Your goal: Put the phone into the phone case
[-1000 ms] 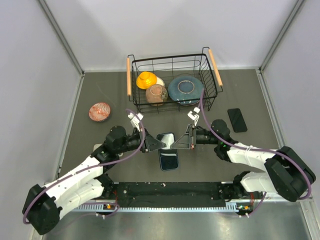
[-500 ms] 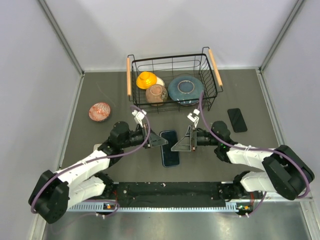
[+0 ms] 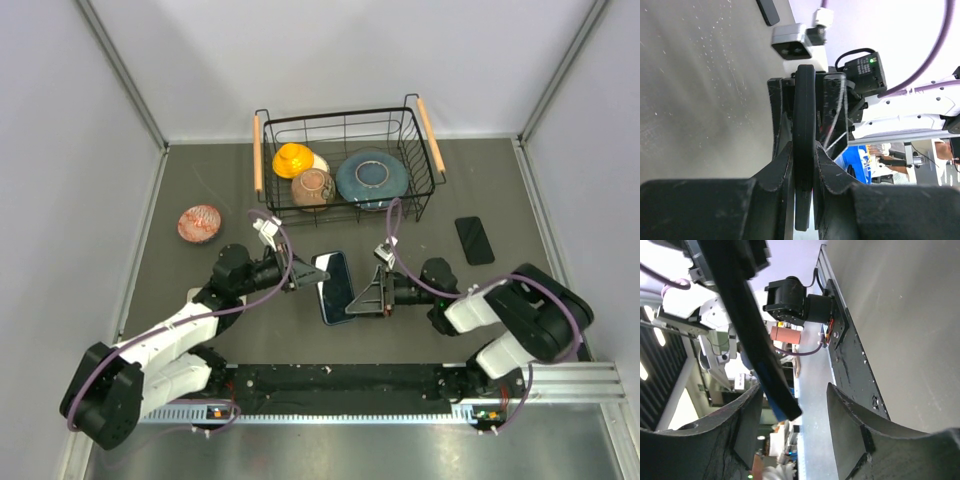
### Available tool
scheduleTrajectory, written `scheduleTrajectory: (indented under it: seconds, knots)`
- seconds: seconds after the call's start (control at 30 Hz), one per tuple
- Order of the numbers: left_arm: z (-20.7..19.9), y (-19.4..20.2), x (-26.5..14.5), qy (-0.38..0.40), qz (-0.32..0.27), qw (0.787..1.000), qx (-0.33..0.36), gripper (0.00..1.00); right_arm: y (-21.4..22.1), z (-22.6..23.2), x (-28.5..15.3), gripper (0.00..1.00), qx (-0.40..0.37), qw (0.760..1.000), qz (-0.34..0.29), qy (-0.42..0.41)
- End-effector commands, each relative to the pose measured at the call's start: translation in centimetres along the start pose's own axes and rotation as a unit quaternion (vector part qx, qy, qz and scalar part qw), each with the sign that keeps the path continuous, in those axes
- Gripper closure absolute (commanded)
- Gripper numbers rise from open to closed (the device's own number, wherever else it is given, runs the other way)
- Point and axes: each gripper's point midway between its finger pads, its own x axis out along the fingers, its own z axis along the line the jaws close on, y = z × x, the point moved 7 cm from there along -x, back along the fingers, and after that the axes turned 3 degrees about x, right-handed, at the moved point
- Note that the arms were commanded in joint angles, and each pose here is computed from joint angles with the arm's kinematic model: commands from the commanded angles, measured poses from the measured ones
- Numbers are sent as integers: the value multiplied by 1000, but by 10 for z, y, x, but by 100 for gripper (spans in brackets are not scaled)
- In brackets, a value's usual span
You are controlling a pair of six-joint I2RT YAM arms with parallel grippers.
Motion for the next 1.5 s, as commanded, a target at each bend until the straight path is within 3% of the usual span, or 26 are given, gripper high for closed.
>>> scheduleTrajectory:
  seconds: [0.0, 0.23, 0.33, 0.37, 0.47, 0.77, 0.9, 0.93, 1.13, 1.23, 1.47]
  knots:
    - [-13, -12, -1, 40, -29, 998, 26, 100, -4, 21, -1, 49, -55, 995, -16, -85]
    - [2, -10, -2, 10, -26, 999, 21, 100, -5, 16, 0, 63, -51, 995, -25, -77]
    - [9, -9, -2, -13, -23, 999, 25, 100, -5, 19, 0, 74, -56, 995, -30, -82]
    - [10, -9, -1, -17, -21, 999, 35, 100, -6, 21, 0, 83, -58, 994, -32, -84]
    - [13, -8, -1, -30, 0, 998, 53, 100, -9, 26, 1, 98, -58, 994, -36, -90]
    - [24, -5, -2, -73, 40, 993, 89, 100, -20, 39, 4, 100, -1, 993, -63, -103]
    - [16, -2, -2, -43, 65, 993, 88, 100, -19, 32, 4, 86, -9, 994, -67, -88]
    - [15, -1, -2, -37, 70, 993, 85, 100, -18, 31, 3, 77, -14, 994, -69, -87]
    - [0, 5, -8, 10, 105, 991, 78, 100, -15, 23, 2, 45, -51, 995, -68, -52]
    - [-5, 8, -11, 23, 122, 989, 76, 100, -16, 20, 2, 36, -72, 995, -64, -21]
    - [-13, 13, -16, 61, 150, 984, 70, 100, -29, 28, 2, 33, -160, 984, -49, 62]
